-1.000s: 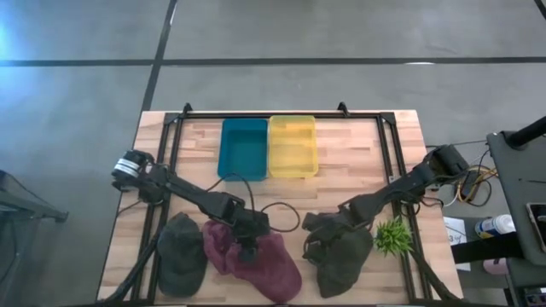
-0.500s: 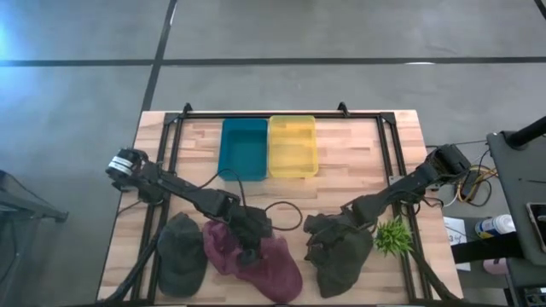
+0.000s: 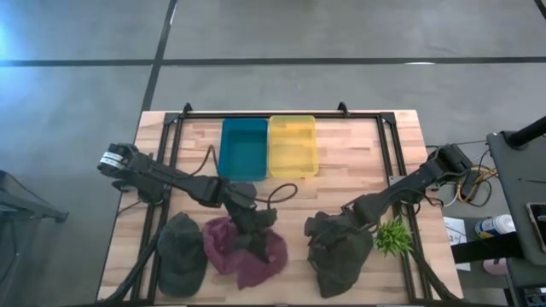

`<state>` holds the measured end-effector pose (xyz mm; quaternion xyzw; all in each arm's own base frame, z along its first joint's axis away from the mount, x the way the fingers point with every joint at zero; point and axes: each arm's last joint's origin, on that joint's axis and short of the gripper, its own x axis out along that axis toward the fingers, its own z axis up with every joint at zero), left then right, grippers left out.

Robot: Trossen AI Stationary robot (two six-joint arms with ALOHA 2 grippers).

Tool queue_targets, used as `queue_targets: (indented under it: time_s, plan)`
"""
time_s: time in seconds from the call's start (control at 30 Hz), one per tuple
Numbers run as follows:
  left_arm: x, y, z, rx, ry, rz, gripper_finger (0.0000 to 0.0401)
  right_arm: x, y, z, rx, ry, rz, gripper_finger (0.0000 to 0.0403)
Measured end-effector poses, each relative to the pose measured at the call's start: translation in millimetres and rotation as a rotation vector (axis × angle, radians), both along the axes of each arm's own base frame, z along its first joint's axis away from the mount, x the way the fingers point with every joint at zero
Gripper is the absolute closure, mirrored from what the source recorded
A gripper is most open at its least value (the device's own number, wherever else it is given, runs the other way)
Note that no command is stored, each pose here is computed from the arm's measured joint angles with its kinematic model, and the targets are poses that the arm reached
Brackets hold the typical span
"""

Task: Pick & Place hat
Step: Put the top pink cap into the blue bin

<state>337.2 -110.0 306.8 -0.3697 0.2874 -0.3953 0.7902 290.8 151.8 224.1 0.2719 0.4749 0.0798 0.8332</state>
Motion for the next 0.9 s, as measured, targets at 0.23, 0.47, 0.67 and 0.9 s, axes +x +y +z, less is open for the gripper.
queue_targets:
  time_s: [0.23,0.47,0.67,0.9]
  plan:
    - [4,13,-2,0.006,0.018,0.050,0.0400,4,2,14,-0.011,-0.019,0.007,0.0158]
    - [-15,34,-27,0.348,0.229,0.237,0.0401,0,-1,17,-0.135,0.016,0.004,0.0158]
    - [-19,49,9,0.732,0.205,0.462,0.0401,-2,-10,23,-0.265,0.051,-0.014,0.0158]
    - [-19,11,73,1.063,-0.134,0.312,0.0401,-7,-18,37,-0.390,0.015,-0.099,0.0158]
